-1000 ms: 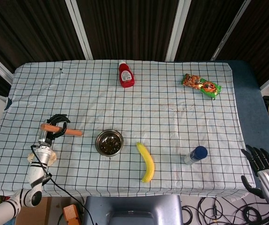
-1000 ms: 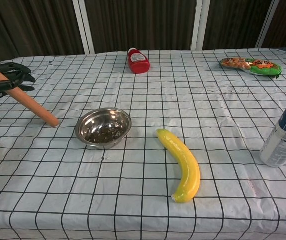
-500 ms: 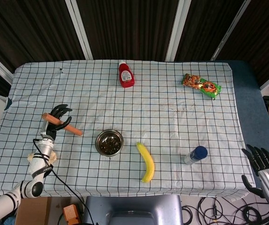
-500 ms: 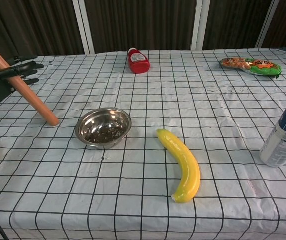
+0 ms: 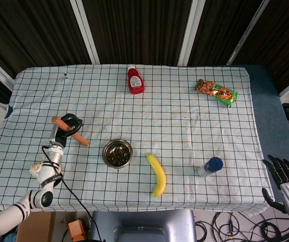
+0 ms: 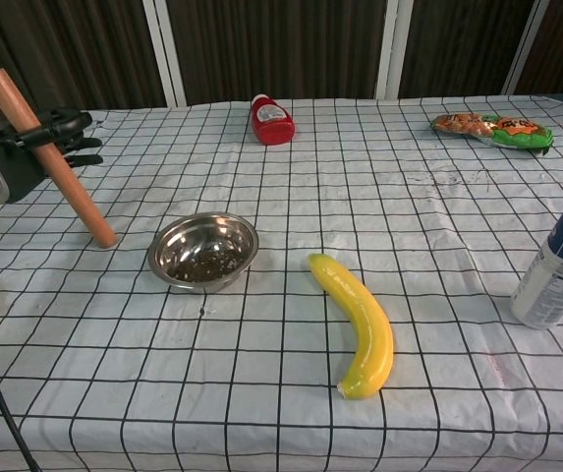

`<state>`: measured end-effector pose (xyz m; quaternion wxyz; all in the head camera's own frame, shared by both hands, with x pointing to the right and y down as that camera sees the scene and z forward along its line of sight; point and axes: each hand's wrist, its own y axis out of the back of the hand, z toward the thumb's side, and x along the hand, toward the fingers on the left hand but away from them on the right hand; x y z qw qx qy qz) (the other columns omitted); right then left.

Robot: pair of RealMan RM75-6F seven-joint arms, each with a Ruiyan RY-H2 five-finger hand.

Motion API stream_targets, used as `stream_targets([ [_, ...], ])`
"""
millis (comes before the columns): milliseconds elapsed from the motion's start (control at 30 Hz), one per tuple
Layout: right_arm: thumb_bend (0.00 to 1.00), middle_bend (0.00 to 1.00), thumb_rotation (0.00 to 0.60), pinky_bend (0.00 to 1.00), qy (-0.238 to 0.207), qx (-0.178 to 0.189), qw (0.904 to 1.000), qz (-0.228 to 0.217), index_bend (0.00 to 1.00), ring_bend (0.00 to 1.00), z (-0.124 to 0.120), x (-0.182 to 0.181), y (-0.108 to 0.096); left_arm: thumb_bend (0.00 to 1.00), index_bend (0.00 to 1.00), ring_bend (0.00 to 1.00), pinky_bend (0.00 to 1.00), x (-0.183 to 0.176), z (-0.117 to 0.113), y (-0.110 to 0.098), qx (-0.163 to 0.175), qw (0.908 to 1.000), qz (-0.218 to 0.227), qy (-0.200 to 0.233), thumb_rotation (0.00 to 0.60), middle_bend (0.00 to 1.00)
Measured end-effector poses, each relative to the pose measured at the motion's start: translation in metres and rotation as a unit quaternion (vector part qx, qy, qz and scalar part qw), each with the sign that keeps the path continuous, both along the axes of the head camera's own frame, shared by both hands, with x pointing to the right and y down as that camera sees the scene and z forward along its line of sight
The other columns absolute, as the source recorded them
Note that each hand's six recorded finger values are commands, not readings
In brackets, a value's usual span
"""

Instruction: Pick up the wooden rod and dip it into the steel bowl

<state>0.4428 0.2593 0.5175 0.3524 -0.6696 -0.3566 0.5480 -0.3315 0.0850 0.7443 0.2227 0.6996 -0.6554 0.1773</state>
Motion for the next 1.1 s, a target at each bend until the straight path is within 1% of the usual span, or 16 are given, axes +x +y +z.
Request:
stream_targets([
  [67,0.37,0.00,0.600,0.00,0.000,0.000,1.0000,0.000,0.00,0.00,0.000,0.000,0.000,0.24,0.66,0.53,0.71,0.001,0.001,-0.001,0.000,1.0000,0.001,-0.002,0.579,0.86],
  [100,0.37,0.00,0.600,0.00,0.000,0.001,1.0000,0.001,0.00,0.00,-0.001,0.000,0.000,0.24,0.68,0.55,0.76,0.001,0.002,-0.001,-0.001,1.0000,0.001,-0.002,0.577,0.88],
  [167,0.37,0.00,0.600,0.00,-0.001,0.001,1.0000,0.001,0.00,0.00,-0.001,0.001,0.000,0.24,0.73,0.64,0.88,0.002,0.003,0.000,-0.002,1.0000,0.002,-0.003,0.553,0.94],
  [233,0.37,0.00,0.600,0.00,-0.001,0.002,1.0000,0.002,0.00,0.00,-0.001,0.001,0.000,0.24,0.78,0.71,0.95,0.003,0.005,0.002,-0.006,0.9999,0.009,-0.006,0.522,0.99],
  [300,0.37,0.00,0.600,0.00,-0.002,0.002,1.0000,0.003,0.00,0.00,-0.002,0.001,0.000,0.24,0.81,0.76,0.99,0.003,0.005,0.003,-0.006,0.9999,0.012,-0.009,0.497,1.00],
  [367,0.37,0.00,0.600,0.00,-0.002,0.003,1.0000,0.003,0.00,0.00,-0.002,0.002,0.000,0.24,0.85,0.81,1.00,0.003,0.005,0.003,-0.005,0.9998,0.012,-0.012,0.467,1.00],
  [467,0.37,0.00,0.600,0.00,-0.002,0.002,1.0000,0.002,0.00,0.00,-0.002,0.002,0.000,0.24,0.93,0.89,1.00,0.004,0.005,0.004,-0.005,0.9998,0.015,-0.015,0.451,1.00],
  [500,0.37,0.00,0.600,0.00,-0.003,0.002,1.0000,0.002,0.00,0.00,-0.002,0.002,0.000,0.24,0.95,0.91,1.00,0.004,0.005,0.004,-0.005,0.9997,0.016,-0.015,0.465,1.00],
  [533,0.37,0.00,0.600,0.00,-0.003,0.002,1.0000,0.002,0.00,0.00,-0.002,0.002,0.000,0.26,0.98,0.94,1.00,0.005,0.005,0.004,-0.003,0.9997,0.016,-0.016,0.509,1.00],
  [600,0.37,0.00,0.600,0.00,-0.003,0.001,1.0000,0.002,0.00,0.00,-0.002,0.001,0.000,0.37,1.00,0.98,1.00,0.005,0.003,0.003,0.003,0.9998,0.010,-0.014,0.584,1.00],
  [633,0.37,0.00,0.600,0.00,-0.003,0.001,1.0000,0.002,0.00,0.00,-0.002,0.001,0.000,0.47,1.00,0.99,1.00,0.006,0.001,0.003,0.007,0.9998,0.009,-0.014,0.600,1.00],
  [667,0.37,0.00,0.600,0.00,-0.003,0.001,1.0000,0.002,0.00,0.00,-0.002,0.001,0.000,0.55,1.00,1.00,1.00,0.007,0.000,0.003,0.010,0.9998,0.009,-0.014,0.600,1.00],
  [800,0.37,0.00,0.600,0.00,-0.003,0.000,1.0000,0.001,0.00,0.00,-0.002,0.001,0.000,0.66,1.00,1.00,1.00,0.011,-0.005,0.004,0.021,0.9996,0.010,-0.012,0.600,1.00],
  [867,0.37,0.00,0.600,0.00,-0.003,0.000,1.0000,0.001,0.00,0.00,-0.002,0.001,0.000,0.75,1.00,1.00,1.00,0.012,-0.009,0.004,0.031,0.9994,0.009,-0.011,0.600,1.00],
  [933,0.37,0.00,0.600,0.00,-0.002,0.000,1.0000,0.000,0.00,0.00,-0.001,0.001,0.000,0.77,1.00,1.00,1.00,0.016,-0.014,0.004,0.043,0.9991,0.002,-0.003,0.600,1.00],
  [1100,0.37,0.00,0.600,0.00,-0.002,-0.002,1.0000,-0.001,0.00,0.00,0.000,0.000,0.000,0.77,1.00,1.00,1.00,0.035,-0.031,0.008,0.071,0.9972,0.000,0.022,0.600,1.00],
])
